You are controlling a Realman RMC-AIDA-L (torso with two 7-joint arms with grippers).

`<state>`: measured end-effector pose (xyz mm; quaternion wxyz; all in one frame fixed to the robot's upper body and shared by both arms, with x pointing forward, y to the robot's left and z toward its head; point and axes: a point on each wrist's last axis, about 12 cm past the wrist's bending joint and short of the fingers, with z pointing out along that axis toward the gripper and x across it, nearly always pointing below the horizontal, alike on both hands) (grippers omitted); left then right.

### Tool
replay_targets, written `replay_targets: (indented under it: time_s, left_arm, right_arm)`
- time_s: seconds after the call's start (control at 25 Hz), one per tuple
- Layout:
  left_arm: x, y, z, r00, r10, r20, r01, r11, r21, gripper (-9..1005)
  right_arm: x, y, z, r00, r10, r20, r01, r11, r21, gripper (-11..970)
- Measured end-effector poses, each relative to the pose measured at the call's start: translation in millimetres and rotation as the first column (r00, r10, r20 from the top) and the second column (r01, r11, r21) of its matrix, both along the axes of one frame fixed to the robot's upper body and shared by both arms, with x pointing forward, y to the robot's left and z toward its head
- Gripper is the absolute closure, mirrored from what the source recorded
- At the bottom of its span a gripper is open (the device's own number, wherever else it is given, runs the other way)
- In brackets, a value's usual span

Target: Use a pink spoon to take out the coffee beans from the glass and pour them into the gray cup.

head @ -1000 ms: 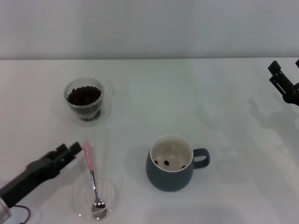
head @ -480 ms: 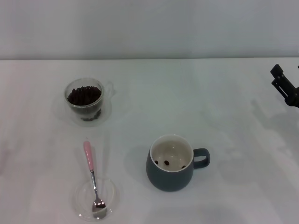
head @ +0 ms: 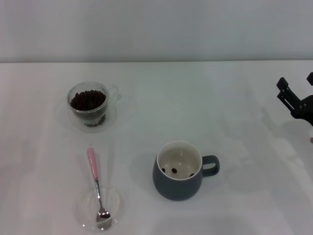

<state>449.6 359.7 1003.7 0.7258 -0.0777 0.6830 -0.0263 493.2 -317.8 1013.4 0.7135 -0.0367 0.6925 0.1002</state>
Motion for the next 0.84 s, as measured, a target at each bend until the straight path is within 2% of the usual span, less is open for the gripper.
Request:
replay_targets:
  time_s: [0.84]
  left_arm:
    - [15.4, -8, 0.5, 1.0, -0.019, -0.016, 0.019, 1.0, -0.017, 296]
  right_arm:
    - [0.1, 0, -1.9, 0.998, -0.068, -0.016, 0.069, 0.995, 0.067, 91]
